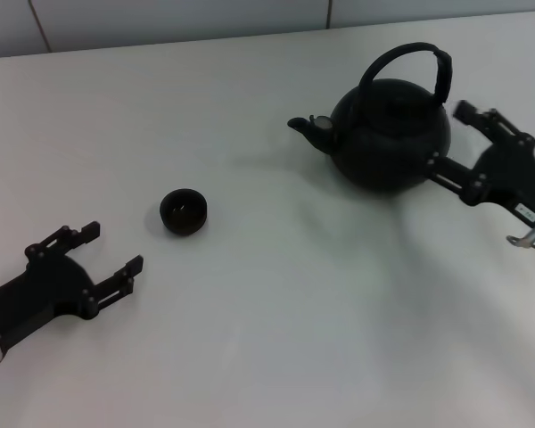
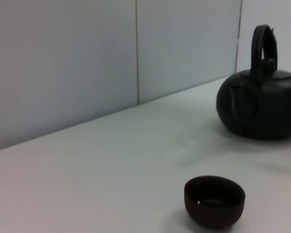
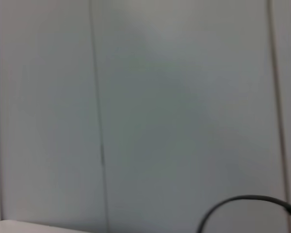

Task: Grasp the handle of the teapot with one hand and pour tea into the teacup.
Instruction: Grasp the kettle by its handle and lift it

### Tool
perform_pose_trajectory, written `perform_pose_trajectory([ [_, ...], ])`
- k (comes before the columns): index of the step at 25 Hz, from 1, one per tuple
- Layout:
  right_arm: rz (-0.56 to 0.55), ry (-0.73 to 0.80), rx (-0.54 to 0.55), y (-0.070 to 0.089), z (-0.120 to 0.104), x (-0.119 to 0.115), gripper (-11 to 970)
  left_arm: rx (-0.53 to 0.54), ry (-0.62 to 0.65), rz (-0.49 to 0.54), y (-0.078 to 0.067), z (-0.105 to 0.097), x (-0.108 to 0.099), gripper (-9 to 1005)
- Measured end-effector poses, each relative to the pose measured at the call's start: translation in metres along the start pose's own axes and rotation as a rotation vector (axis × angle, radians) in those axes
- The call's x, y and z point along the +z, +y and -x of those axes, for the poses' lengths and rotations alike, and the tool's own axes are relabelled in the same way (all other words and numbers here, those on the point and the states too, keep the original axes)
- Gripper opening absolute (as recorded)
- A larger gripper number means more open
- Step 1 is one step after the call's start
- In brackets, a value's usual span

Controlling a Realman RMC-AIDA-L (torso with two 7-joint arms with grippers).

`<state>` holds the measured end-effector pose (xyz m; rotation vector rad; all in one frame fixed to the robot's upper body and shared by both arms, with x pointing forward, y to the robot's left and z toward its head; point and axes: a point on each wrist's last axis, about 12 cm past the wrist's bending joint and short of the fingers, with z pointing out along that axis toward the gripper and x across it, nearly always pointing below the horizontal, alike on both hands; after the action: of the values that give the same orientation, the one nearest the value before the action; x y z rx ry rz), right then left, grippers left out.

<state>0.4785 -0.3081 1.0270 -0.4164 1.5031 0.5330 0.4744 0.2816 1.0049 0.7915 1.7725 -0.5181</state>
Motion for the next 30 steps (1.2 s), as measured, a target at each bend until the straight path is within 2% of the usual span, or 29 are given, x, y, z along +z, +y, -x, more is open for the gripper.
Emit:
perform_pose_trajectory([
  [1, -0.038, -0.005, 0.000, -0.004, 0.000, -0.011, 838, 0.010, -0.008, -0.012, 0.000, 0.004, 0.005, 776],
  [4, -0.079, -0.010, -0.002, -0.007, -0.001, -0.023, 838, 0.024, -0.018, -0.027, 0.001, 0.010, 0.012, 776],
  [6, -0.156, -0.016, -0.012, -0.010, -0.003, -0.048, 838, 0.037, -0.027, -0.047, 0.002, 0.016, 0.021, 776],
  [7, -0.156, -0.016, -0.012, -0.010, -0.003, -0.048, 838, 0.048, -0.032, -0.064, 0.003, 0.021, 0.028, 776],
  [11, -0.280, -0.023, -0.016, -0.011, -0.005, -0.092, 838, 0.099, -0.056, -0.142, -0.001, 0.041, 0.055, 776],
  [14, -0.299, -0.029, -0.015, -0.012, -0.002, -0.102, 839, 0.103, -0.065, -0.145, -0.001, 0.045, 0.059, 776],
  [17, -0.294, -0.042, -0.005, -0.013, 0.001, -0.107, 839, 0.078, -0.072, -0.112, 0.003, 0.043, 0.055, 775],
  [23, -0.271, -0.070, 0.003, -0.010, 0.005, -0.109, 839, 0.042, -0.092, 0.005, 0.014, 0.030, 0.032, 775],
  [30, -0.289, -0.075, -0.023, -0.017, 0.010, -0.109, 839, 0.024, -0.060, 0.033, 0.015, 0.017, 0.018, 775],
])
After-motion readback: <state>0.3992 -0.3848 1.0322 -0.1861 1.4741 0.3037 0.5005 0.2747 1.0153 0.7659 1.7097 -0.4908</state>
